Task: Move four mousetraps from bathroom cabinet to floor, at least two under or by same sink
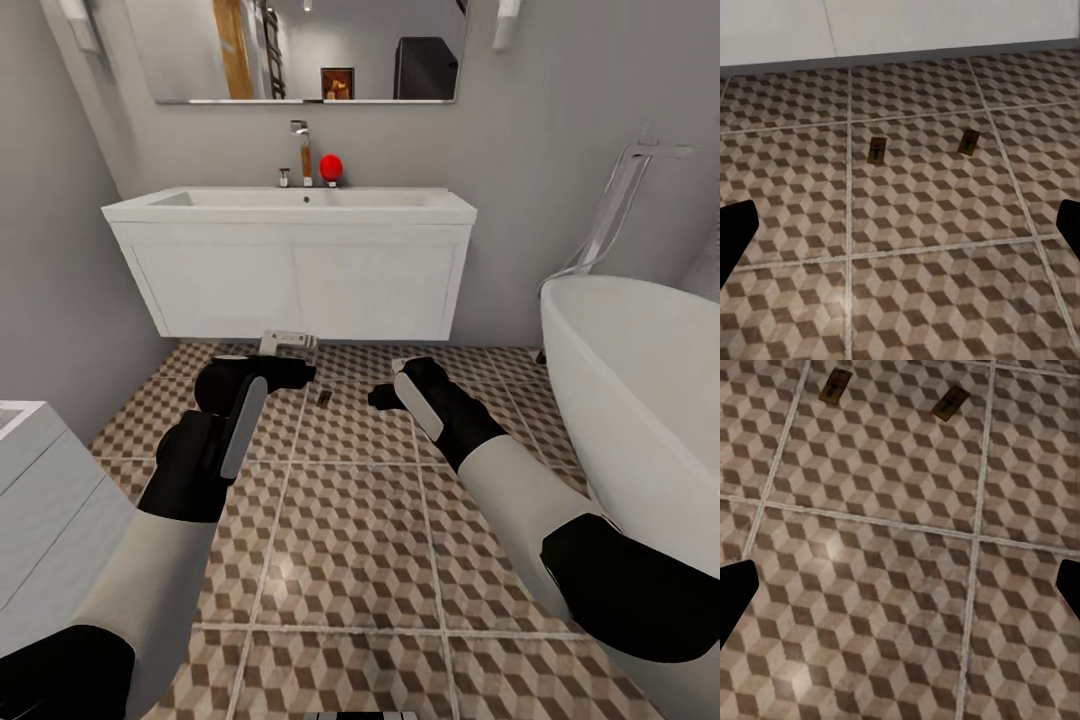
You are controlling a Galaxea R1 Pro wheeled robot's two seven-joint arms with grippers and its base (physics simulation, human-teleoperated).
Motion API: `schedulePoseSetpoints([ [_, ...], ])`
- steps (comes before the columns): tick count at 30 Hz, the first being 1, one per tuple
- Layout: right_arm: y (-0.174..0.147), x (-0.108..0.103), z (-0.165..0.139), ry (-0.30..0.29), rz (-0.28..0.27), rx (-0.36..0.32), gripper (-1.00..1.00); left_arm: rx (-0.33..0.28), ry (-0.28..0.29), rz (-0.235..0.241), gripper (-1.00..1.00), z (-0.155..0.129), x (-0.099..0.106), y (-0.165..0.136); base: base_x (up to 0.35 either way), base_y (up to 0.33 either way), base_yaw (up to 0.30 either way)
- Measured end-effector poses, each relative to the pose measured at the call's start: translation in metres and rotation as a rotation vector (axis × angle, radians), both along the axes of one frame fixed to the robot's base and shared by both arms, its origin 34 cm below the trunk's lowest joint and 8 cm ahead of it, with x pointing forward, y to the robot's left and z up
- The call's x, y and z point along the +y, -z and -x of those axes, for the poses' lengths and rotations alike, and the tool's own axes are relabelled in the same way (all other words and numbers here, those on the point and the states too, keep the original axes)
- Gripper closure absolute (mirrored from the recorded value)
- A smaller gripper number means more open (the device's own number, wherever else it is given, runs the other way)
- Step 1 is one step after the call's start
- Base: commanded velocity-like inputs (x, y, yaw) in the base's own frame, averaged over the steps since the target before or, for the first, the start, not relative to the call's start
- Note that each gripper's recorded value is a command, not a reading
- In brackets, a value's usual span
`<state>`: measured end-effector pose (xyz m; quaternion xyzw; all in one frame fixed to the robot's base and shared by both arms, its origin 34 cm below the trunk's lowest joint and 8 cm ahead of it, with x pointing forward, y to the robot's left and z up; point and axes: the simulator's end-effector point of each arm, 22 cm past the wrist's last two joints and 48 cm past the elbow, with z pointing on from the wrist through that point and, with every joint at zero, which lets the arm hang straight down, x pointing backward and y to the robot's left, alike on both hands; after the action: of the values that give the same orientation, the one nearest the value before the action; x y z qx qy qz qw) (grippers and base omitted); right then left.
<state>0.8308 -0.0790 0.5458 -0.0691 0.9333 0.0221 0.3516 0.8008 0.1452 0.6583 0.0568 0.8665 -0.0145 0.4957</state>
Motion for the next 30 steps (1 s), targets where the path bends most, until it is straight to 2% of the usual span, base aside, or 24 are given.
schedulePoseSetpoints([
  [8,-0.026,0.000,0.007,0.001,-0.001,-0.038,-1.00,-0.025,0.001,0.000,-1.00,0.012,0.000,-0.021,0.000,0.000,0.000],
  [14,-0.031,0.001,0.019,0.001,-0.002,-0.042,-1.00,-0.024,0.002,-0.001,-1.00,0.027,-0.001,-0.023,0.000,0.000,0.000],
  [30,-0.068,0.000,0.042,0.005,-0.005,-0.091,-1.00,-0.077,0.002,-0.005,-1.00,0.053,-0.001,-0.064,0.000,0.000,0.000],
])
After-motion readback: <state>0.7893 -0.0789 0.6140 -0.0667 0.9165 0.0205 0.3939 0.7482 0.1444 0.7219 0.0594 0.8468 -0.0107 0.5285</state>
